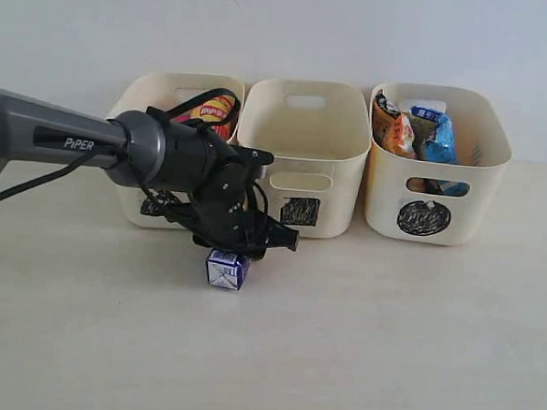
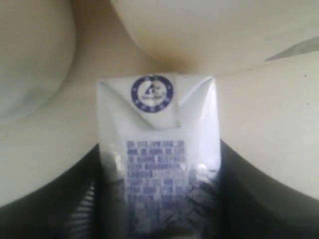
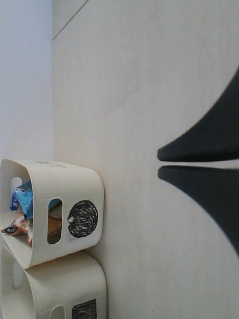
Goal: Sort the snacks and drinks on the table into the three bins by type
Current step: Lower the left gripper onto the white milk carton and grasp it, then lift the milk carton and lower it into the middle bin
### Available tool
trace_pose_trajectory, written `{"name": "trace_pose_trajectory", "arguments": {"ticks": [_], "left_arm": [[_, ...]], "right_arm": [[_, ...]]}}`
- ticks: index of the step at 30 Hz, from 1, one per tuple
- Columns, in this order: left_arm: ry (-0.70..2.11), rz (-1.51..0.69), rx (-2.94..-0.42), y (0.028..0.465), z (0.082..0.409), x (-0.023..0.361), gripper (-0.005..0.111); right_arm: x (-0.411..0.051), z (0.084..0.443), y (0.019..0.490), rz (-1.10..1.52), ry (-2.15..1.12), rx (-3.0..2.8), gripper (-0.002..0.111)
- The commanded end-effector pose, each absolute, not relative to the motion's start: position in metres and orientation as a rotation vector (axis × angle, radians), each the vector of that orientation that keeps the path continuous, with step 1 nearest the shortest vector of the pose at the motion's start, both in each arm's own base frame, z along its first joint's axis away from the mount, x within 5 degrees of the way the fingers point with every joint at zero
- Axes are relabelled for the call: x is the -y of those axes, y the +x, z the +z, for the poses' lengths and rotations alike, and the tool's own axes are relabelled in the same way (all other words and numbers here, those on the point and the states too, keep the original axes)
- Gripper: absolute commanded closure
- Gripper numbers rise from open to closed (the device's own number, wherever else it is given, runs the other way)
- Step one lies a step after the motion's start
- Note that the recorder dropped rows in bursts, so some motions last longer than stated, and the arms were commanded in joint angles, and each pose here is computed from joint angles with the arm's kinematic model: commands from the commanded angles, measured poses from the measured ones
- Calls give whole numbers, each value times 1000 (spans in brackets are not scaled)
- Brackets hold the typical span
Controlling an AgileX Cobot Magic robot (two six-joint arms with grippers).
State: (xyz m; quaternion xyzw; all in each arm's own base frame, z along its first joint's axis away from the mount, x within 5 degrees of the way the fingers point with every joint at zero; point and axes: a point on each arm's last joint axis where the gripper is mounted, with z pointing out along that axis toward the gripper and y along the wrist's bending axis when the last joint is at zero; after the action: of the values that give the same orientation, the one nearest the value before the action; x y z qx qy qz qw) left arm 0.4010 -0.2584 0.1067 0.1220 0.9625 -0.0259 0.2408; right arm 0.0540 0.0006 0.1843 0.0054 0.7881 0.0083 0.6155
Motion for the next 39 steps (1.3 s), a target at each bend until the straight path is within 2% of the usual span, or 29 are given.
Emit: {"name": "trace_pose_trajectory", "arguments": {"ticks": [1,7,12,19,30,39], "left_arm": [[334,-41,-2650,399,110,255,103],[336,26,-2687,393,131,248,103],[458,80,-2686,380,153,255,103],[517,77,-2592,361,205,264,103],[526,-39,-2391,341,293,251,103],[540,-222,-2158,349,312,266,103]], "right_arm": [[-1,184,54,18,13,-1809,108],[-1,184,54,18,13,-1809,108],[0,184,54,15,11,-1803,108],[0,184,54,15,11,-1806,108],[0,184,54,15,11,-1806,108],[0,184,54,15,11,-1806,108]]}}
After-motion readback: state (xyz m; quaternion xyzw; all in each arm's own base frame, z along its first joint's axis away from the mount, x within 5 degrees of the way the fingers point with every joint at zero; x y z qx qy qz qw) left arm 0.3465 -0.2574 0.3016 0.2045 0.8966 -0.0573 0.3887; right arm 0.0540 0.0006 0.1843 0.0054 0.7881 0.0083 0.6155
